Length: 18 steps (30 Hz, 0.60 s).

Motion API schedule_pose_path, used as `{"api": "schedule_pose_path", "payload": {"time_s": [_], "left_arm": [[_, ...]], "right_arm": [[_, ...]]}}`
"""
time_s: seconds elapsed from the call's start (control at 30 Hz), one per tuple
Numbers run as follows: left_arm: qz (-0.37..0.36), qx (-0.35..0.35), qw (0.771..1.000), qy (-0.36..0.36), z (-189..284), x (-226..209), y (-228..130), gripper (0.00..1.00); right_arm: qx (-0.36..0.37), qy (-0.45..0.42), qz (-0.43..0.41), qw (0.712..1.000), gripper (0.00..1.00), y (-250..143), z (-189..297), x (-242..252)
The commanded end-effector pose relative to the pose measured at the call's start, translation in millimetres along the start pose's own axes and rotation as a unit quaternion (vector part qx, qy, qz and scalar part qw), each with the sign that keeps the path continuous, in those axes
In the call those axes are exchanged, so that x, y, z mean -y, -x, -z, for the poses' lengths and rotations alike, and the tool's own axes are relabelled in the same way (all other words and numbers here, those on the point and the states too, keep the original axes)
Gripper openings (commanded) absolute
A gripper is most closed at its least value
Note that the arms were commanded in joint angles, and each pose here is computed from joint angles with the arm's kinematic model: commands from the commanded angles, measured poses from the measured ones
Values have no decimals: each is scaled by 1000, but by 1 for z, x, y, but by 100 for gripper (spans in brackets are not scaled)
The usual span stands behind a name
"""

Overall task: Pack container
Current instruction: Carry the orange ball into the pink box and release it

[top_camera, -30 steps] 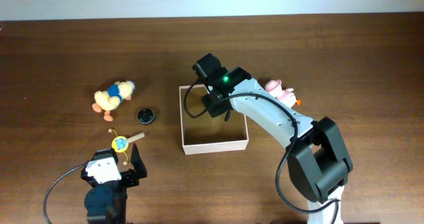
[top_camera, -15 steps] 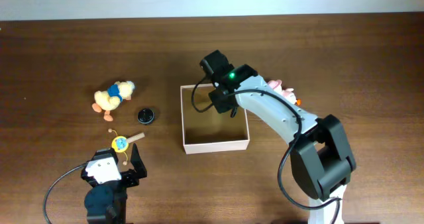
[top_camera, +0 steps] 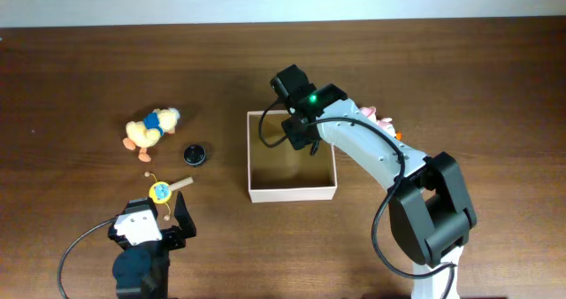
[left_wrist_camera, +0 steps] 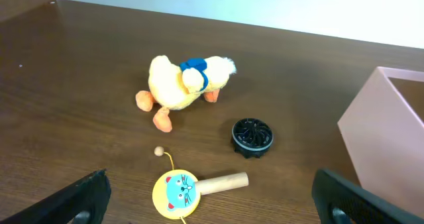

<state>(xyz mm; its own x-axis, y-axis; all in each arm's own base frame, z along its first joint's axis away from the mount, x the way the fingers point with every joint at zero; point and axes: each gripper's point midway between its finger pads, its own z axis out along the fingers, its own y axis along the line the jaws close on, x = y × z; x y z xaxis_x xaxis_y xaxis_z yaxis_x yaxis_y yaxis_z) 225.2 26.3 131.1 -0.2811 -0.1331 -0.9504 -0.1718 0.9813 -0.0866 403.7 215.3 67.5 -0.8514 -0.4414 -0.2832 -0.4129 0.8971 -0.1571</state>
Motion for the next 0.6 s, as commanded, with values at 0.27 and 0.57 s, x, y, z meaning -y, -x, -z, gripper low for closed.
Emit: {"api": "schedule_pose_path", "payload": {"time_s": [0.27, 0.57], "left_arm": [[-6, 1, 1000, -6, 0, 2, -1, 99], [-6, 1, 1000, -6, 0, 2, -1, 99]], "right_arm": [[-1, -5, -4, 1000, 68, 0, -7, 3], [1, 48, 15, 999, 68, 1, 2, -30]]}}
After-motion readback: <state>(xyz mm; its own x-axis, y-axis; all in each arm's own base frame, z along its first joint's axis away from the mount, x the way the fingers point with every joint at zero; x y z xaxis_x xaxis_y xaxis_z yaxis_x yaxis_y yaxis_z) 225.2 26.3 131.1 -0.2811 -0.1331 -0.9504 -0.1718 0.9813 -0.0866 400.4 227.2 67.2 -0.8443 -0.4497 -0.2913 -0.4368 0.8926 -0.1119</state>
